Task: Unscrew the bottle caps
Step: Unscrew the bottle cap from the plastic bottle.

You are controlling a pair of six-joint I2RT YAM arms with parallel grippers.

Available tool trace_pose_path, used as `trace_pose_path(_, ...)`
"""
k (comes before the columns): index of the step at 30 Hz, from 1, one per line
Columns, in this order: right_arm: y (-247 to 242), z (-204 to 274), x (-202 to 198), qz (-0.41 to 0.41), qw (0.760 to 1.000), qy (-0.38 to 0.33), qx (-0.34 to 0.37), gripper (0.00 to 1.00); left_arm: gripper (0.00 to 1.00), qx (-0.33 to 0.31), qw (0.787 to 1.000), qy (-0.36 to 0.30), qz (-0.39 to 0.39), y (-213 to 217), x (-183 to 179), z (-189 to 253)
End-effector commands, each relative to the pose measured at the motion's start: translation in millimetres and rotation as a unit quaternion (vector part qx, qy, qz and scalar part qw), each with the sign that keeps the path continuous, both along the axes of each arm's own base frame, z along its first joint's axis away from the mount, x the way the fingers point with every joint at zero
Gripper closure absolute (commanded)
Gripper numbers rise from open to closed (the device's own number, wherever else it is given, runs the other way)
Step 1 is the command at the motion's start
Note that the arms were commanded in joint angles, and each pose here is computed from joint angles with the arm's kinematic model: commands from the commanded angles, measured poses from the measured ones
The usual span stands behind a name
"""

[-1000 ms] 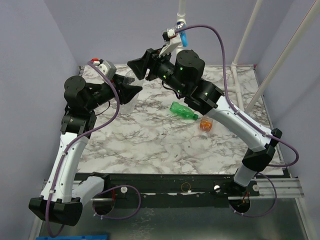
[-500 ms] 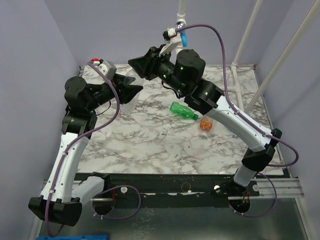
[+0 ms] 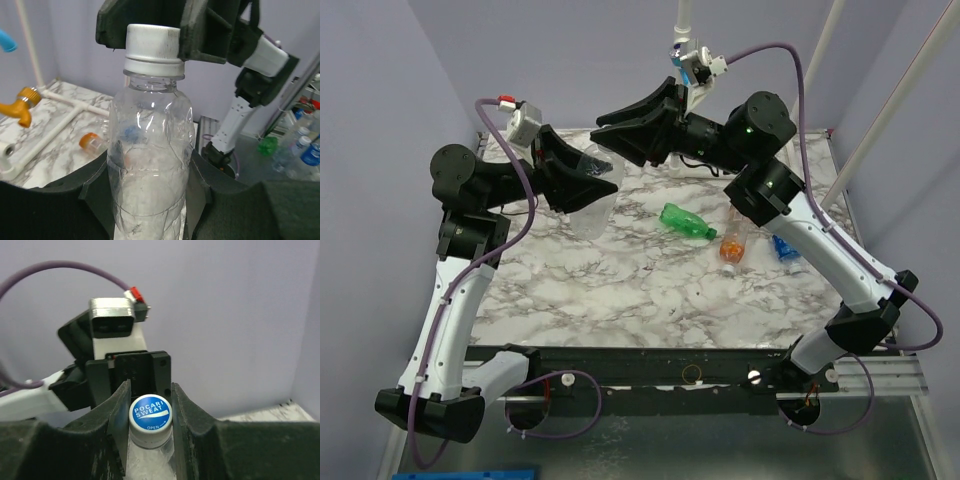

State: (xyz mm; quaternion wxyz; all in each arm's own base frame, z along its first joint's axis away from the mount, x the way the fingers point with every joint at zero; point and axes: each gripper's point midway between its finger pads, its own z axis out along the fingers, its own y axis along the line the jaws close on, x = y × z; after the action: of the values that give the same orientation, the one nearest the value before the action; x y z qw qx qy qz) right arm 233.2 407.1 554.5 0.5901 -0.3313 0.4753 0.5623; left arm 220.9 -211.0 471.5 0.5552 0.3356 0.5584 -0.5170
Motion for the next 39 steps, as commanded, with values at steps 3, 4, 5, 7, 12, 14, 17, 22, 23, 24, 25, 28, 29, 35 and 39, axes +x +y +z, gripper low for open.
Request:
trace_pose_path(3,-3.5,-6.9,-93.7,0.223,0.97,-0.094,-0.029,1.0,0.82,-0.007,0.994,0.04,-0.106,-6.1,-43.0,23.4)
trace_pose_path(4,-4.1,-6.6,-93.7,0.225,0.969,-0.095,-0.031,0.99,0.82,-0.006,0.993,0.039,-0.108,-6.1,-44.6,23.9)
trace_pose_path(5,-5.0,-6.3,-93.2,0.224,0.969,-0.095,-0.032,0.99,0.83,-0.006,0.993,0.037,-0.108,-5.9,-45.8,24.5)
trace_pose_path(7,-5.7,-3.5,-86.3,0.205,0.974,-0.093,-0.029,0.99,0.84,-0.005,0.994,0.028,-0.107,-5.7,-47.0,24.5)
trace_pose_path(12,-5.9,20.4,-16.9,0.01,1.0,-0.002,-0.001,0.25,1.0,0.005,0.997,-0.021,-0.071,-4.0,-35.9,15.9)
trace_pose_path(14,-5.1,18.9,1.2,-0.034,0.999,0.031,-0.005,0.03,1.0,0.008,0.999,-0.043,-0.031,-1.2,-24.9,10.2)
trace_pose_path(17,2.0,6.1,19.3,-0.084,0.994,0.067,-0.025,0.0,0.99,0.022,0.994,-0.091,0.049,8.2,-3.6,0.6)
trace_pose_path(22,13.0,-10.5,35.9,-0.145,0.984,0.087,-0.057,0.03,1.0,0.047,0.973,-0.114,0.196,34.0,43.1,-10.2)
trace_pose_path(23,15.6,-13.9,38.3,-0.154,0.982,0.087,-0.063,0.04,1.0,0.053,0.969,-0.114,0.215,38.3,50.1,-11.2)
trace_pose_path(24,16.2,-15.9,42.2,-0.166,0.98,0.091,-0.065,0.06,1.0,0.056,0.965,-0.115,0.228,41.5,54.5,-12.0)
trace_pose_path(25,17.0,-17.3,45.0,-0.172,0.978,0.093,-0.067,0.07,1.0,0.059,0.962,-0.117,0.239,44.2,57.9,-12.6)
trace_pose_path(28,17.4,-16.2,48.4,-0.182,0.977,0.097,-0.06,0.14,1.0,0.065,0.959,-0.123,0.247,46.6,60.0,-15.7)
trace_pose_path(29,17.2,-15.7,49.1,-0.184,0.976,0.099,-0.057,0.17,1.0,0.066,0.959,-0.123,0.245,46.2,59.4,-17.4)
trace_pose_path(35,19.9,-9.1,48.4,-0.177,0.979,0.096,-0.032,0.35,1.0,0.067,0.962,-0.116,0.239,44.8,57.1,-23.4)
trace_pose_path(39,24.7,-9.0,47.2,-0.166,0.981,0.097,-0.027,0.42,1.0,0.065,0.965,-0.113,0.229,42.3,53.7,-24.3)
